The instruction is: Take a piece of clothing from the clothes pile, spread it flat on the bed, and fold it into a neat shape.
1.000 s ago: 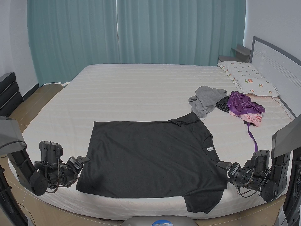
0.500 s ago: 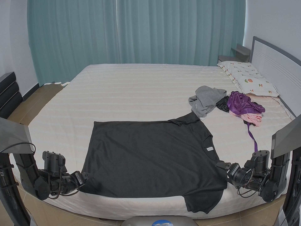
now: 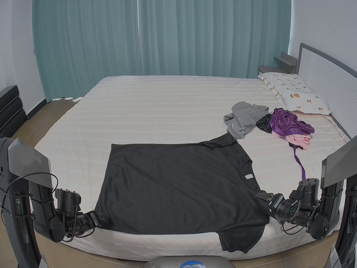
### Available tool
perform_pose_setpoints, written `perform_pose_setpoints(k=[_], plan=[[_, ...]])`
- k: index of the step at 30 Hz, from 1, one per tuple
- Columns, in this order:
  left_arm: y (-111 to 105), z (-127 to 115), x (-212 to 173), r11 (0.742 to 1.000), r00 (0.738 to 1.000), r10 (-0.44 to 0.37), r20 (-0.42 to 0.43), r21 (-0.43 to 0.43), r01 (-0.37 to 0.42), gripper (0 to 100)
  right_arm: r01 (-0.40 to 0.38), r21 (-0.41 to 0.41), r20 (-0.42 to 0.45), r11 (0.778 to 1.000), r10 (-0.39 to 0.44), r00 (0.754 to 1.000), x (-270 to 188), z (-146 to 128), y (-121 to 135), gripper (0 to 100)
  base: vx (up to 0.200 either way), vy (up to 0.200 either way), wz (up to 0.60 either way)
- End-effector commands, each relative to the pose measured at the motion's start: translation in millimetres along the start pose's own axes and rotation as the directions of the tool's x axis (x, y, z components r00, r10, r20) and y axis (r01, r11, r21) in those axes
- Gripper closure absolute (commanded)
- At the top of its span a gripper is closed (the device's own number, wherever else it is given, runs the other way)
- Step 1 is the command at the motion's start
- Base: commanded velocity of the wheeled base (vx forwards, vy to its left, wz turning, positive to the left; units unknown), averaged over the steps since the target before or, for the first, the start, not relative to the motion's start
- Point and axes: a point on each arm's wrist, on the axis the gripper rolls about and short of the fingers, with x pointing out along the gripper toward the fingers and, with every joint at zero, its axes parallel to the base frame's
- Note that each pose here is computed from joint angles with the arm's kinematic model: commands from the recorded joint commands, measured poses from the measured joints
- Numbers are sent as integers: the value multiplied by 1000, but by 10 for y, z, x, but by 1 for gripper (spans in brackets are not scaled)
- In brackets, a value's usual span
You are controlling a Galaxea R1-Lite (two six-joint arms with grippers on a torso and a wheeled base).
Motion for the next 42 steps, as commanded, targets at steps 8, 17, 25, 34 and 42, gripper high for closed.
perform_pose_setpoints(k=[8,17,25,34,42], plan=[[-36,5,42,999,1000,-20,-6,-30,20,0,-9,-1,5,1000,9,1000,4,3,6,0,0,0,0],[-45,-17,41,999,1000,-14,-8,-47,13,100,-6,-2,3,1000,6,1000,4,-3,2,0,0,0,0],[14,-42,-27,997,1000,16,-11,-72,-16,100,18,-16,-15,1000,-18,1000,73,-57,-41,0,0,0,0],[29,-32,-38,996,1000,19,-7,-85,-19,100,48,-111,-23,993,-51,998,137,-75,-116,0,0,0,0],[9,-6,-24,987,1000,-3,24,-161,7,100,115,-194,-7,974,-119,993,391,-115,-274,0,0,0,0]])
